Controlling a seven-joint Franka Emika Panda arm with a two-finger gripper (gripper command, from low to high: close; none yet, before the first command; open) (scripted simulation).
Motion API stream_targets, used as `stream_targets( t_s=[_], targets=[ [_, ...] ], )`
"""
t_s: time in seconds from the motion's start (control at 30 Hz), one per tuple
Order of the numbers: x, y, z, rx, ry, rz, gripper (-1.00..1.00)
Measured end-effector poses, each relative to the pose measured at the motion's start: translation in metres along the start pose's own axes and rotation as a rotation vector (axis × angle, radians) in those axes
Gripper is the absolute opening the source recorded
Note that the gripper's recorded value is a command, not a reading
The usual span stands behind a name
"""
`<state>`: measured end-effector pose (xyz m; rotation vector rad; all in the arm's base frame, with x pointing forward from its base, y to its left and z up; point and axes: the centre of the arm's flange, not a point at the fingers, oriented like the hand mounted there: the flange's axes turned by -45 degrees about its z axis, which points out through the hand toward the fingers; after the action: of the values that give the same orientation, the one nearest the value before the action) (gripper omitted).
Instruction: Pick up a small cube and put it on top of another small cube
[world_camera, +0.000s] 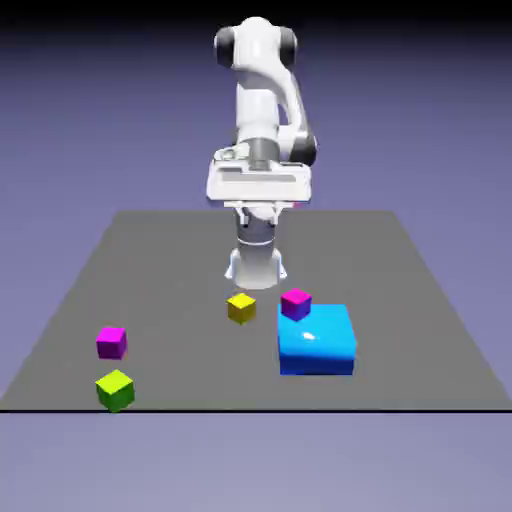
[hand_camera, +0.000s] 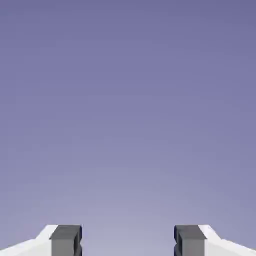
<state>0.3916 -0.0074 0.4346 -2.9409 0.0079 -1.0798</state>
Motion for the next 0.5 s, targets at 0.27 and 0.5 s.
stream_targets(
  t_s=[0.27,0.5],
  targets=[
    [-0.121,0.064,0.094,-0.017,-0.609,0.41,0.0],
    [-0.243,0.092,0.118,-0.051,-1.118,0.78,0.0]
  ],
)
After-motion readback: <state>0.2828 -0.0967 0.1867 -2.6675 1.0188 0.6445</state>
